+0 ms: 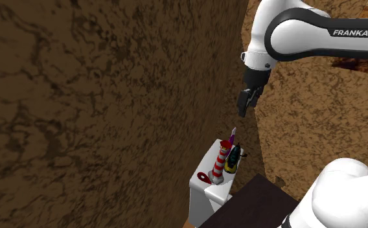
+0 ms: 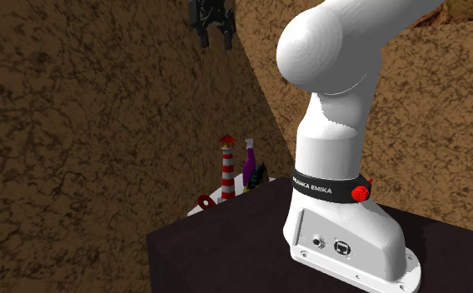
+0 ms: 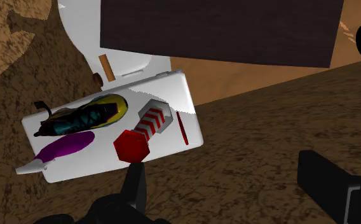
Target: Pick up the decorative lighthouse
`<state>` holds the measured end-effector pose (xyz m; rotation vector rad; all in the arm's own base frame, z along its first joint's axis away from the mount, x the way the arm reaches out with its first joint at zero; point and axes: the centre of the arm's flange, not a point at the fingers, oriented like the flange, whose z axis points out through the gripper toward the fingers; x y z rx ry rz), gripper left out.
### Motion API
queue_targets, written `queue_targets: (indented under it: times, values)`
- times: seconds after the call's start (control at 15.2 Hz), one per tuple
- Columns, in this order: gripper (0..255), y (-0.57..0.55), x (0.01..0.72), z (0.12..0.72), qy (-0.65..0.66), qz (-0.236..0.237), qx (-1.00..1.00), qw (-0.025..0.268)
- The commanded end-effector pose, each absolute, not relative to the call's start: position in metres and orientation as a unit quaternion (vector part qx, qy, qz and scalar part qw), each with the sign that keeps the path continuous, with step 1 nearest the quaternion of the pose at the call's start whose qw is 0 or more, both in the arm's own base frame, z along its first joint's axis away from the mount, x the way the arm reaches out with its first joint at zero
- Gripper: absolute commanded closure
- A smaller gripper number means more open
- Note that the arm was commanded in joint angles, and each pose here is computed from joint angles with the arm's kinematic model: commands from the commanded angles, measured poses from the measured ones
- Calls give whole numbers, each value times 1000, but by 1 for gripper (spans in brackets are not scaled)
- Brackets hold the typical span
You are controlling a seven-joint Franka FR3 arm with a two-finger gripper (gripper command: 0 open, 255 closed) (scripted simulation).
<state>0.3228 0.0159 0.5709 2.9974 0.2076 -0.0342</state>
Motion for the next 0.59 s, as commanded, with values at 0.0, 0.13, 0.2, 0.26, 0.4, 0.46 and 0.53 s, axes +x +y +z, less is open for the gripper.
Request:
queue_targets:
  times: [0.0, 0.13, 0.2, 0.26, 0.4, 0.46, 0.53]
  values:
    - [0, 16, 323, 571, 69, -11, 995, 68]
    - [0, 11, 328, 546, 50, -1, 996, 78]
    - [0, 9, 330, 534, 41, 3, 996, 83]
    - [0, 6, 333, 522, 32, 8, 996, 87]
    - [0, 0, 339, 498, 13, 18, 995, 97]
    - [0, -3, 342, 486, 4, 23, 995, 101]
    - [0, -6, 345, 474, -5, 28, 994, 106]
